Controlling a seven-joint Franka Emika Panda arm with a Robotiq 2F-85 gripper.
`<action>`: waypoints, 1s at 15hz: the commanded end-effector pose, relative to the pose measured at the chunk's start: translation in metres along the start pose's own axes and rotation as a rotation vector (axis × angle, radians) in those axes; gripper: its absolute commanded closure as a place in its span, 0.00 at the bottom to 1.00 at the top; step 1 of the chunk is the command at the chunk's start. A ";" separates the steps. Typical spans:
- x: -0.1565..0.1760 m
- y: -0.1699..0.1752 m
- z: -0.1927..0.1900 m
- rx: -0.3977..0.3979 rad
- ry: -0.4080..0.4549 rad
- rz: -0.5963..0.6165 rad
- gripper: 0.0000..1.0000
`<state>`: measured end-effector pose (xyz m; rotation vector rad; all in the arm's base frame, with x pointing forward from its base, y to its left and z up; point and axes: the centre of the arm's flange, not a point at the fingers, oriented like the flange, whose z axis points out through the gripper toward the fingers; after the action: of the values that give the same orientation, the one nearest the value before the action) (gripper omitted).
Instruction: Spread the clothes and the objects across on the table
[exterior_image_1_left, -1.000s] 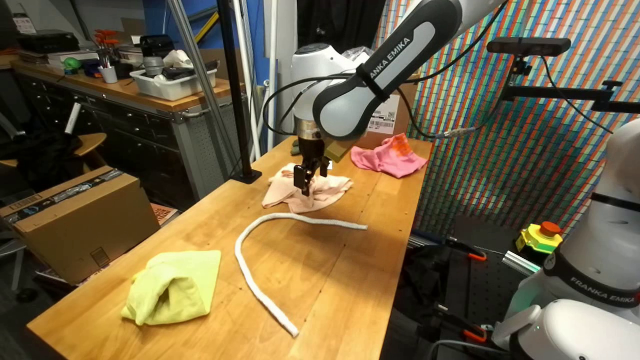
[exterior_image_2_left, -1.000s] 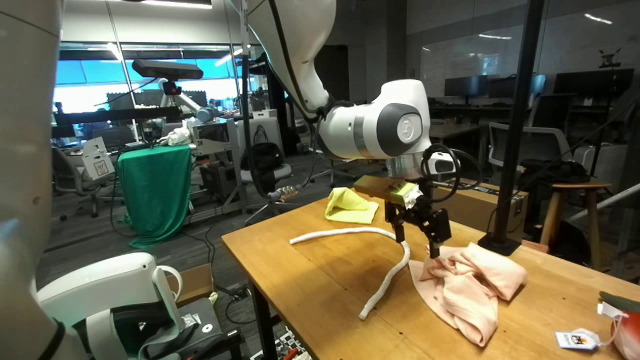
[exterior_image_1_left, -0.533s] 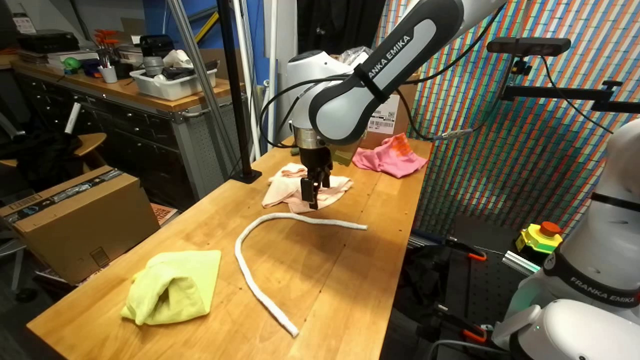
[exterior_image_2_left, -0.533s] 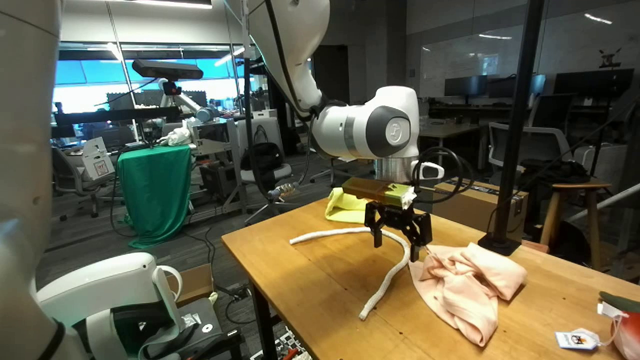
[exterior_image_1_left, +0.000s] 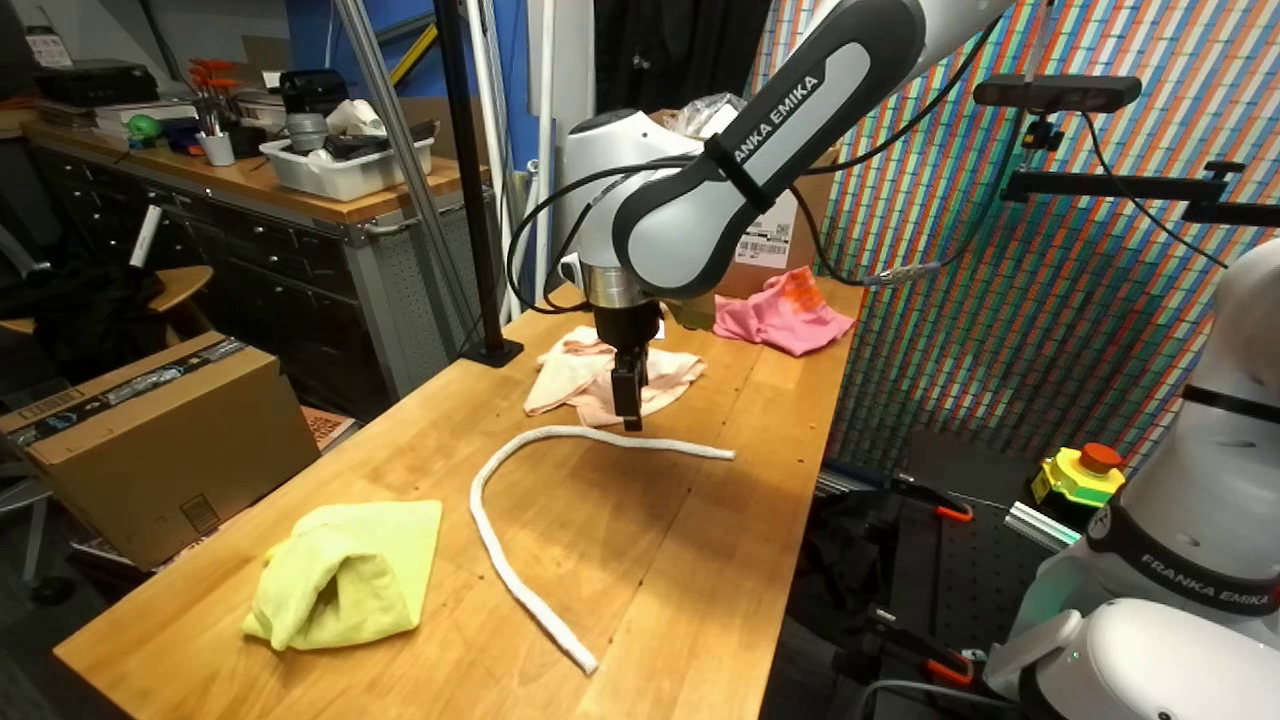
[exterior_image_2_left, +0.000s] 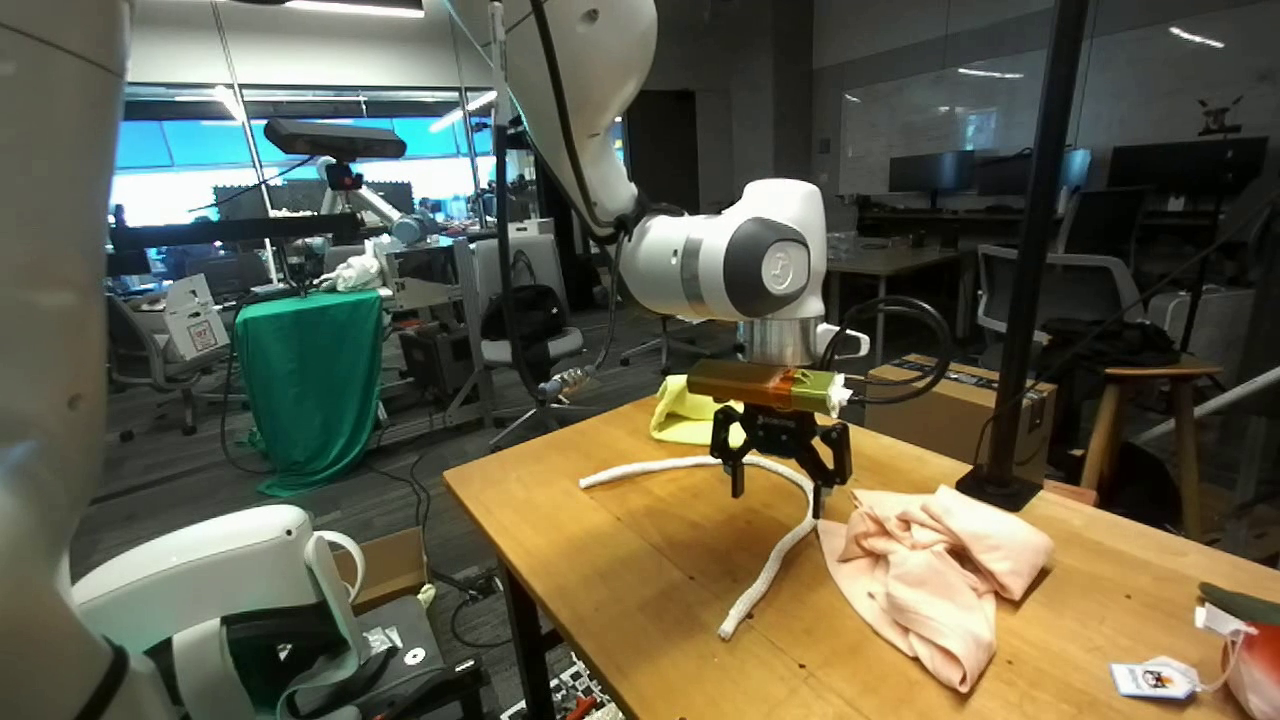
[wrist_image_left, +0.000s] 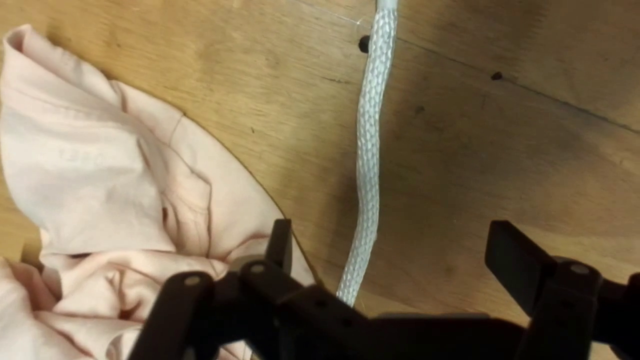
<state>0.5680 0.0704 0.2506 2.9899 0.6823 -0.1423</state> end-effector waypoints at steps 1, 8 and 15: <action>0.018 -0.001 0.000 0.006 0.051 -0.076 0.00; 0.050 -0.011 0.008 0.017 0.104 -0.186 0.00; 0.075 -0.012 0.032 0.039 0.096 -0.319 0.00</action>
<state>0.6083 0.1092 0.2178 2.9241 1.0779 -0.0417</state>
